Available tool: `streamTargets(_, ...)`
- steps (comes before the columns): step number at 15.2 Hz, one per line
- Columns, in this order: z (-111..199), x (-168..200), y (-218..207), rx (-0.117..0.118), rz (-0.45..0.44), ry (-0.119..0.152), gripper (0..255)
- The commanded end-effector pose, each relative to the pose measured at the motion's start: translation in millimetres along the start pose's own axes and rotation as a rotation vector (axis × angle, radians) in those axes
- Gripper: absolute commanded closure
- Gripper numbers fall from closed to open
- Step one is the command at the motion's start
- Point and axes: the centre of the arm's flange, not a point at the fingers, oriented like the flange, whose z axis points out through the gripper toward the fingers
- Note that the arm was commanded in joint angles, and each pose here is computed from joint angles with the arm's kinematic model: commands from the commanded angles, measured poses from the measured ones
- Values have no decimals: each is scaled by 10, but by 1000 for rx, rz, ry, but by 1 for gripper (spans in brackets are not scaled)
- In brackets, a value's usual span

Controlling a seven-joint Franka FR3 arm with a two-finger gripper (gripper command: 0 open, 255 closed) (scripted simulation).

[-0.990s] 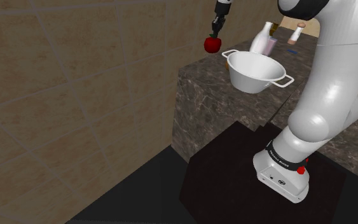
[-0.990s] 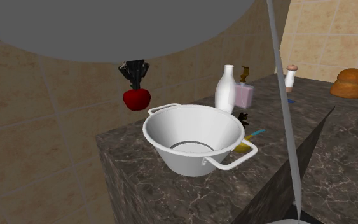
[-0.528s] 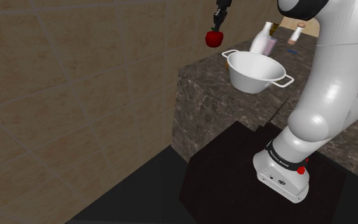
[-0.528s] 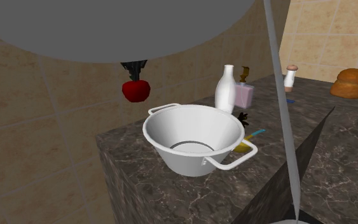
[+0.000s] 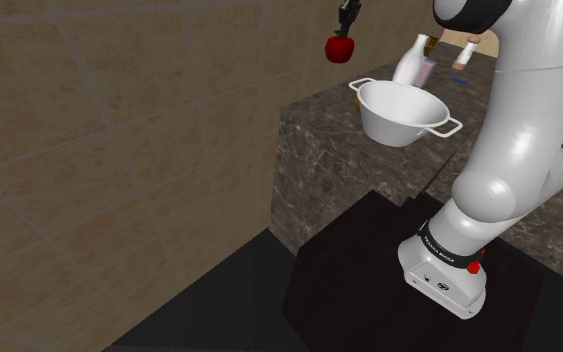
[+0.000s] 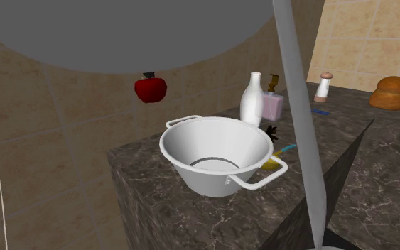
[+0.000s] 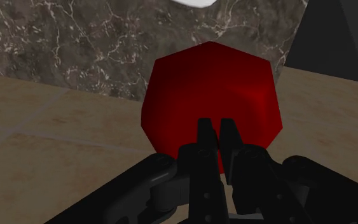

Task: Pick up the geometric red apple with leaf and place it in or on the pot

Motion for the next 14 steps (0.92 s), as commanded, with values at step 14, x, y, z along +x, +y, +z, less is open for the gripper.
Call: streamTargets(14,-387,-1558,-51,0,0,0,255)
